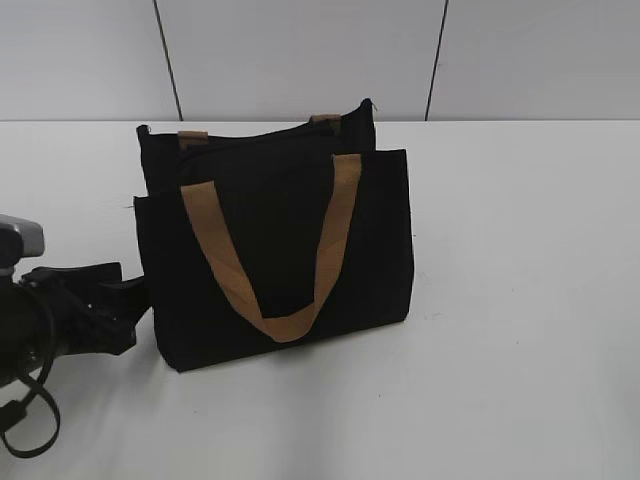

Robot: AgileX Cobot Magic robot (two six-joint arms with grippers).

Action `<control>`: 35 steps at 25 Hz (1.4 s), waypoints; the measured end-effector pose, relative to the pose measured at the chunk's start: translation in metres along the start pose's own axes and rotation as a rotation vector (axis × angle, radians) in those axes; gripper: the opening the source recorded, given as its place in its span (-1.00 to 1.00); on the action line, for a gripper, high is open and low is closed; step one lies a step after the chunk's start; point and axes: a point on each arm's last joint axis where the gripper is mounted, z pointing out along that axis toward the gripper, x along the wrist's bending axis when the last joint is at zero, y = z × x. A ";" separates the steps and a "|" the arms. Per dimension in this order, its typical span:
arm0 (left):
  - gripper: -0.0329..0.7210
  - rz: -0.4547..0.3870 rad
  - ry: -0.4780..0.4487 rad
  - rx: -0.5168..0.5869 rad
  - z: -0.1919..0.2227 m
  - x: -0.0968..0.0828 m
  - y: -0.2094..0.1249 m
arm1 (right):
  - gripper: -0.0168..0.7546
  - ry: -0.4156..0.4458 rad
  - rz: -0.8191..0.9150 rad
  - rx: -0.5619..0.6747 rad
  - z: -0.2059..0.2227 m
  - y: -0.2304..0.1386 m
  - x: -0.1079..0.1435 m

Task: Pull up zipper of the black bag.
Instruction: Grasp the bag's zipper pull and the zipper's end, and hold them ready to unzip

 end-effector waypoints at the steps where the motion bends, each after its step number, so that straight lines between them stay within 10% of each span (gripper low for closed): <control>1: 0.29 0.005 -0.012 0.002 0.003 0.001 -0.001 | 0.21 0.000 0.000 0.000 0.000 0.000 0.000; 35: -0.04 0.048 -0.139 -0.030 0.039 0.006 -0.007 | 0.21 0.000 0.000 0.000 0.000 0.000 0.000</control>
